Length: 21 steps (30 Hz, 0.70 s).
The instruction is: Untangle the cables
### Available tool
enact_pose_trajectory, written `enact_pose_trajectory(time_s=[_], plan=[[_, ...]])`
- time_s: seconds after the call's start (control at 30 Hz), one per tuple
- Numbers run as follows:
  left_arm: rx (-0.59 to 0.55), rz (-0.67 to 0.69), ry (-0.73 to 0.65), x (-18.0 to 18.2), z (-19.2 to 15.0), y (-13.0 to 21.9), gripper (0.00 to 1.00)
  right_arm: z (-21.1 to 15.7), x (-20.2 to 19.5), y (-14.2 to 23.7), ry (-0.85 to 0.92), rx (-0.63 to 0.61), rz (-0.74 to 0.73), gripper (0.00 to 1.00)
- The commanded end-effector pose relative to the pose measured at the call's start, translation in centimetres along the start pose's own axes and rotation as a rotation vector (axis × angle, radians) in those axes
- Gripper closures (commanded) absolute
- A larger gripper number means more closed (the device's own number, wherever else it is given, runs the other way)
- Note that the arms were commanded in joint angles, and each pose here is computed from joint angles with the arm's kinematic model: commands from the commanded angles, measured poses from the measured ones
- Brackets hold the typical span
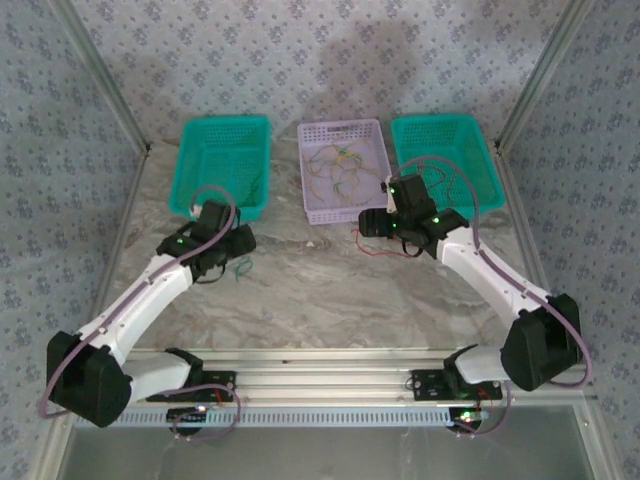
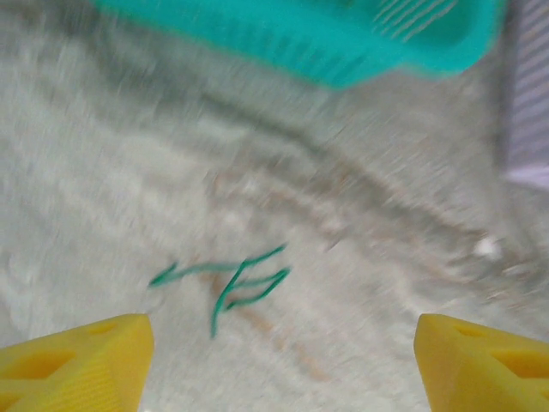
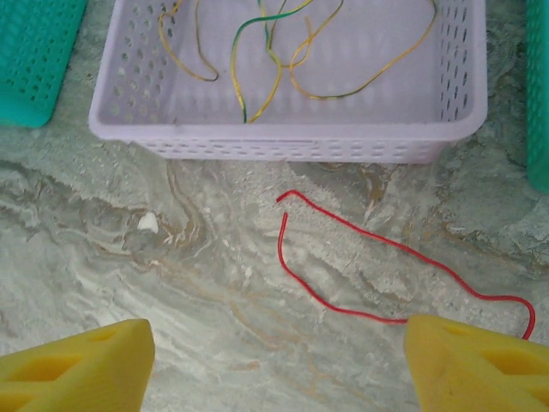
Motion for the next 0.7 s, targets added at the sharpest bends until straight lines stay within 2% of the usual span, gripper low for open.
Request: enact_pose_trajectory(time_s=[0.0,0.17,0.3,0.5,0.67], plan=[[0.047,0.092,0.097,2.0,-2.2,-1.2,0.2,-0.7,0.2,1.2,0.026,0.004,0.017,0.19],[0.127,0.182,0.072,2.8,-3.8,-3.5,0.2,-0.9,0.7,2.1,0.046,-0.011,0.037,0.17],[0.138,0.236,0.008,3.0,-3.6,-5.0,0.2,-1.2,1.0,2.8,0.062,-0.022,0.047,0.17],[0.194,0.231,-0.058,2.8,-4.4,-7.9,0.23,-1.5,1.2,3.0,0.075,-0.025,0.05,0.16],[0.18,0.186,-0.065,1.8,-4.0,-8.7,0.25,-1.4,1.6,3.2,0.087,-0.039,0.052,0.16]])
Point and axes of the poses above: each hand's point on the last joint's axis, 136 mm out from that joint toward the fingers, its own y axis back along the fingers, its own x axis along the line the jaws close on, z = x × y, the point moved 3 cm from there along y, back along the fingers, and after that the axes turned 3 degrees about -y, right-handed, at the moved point
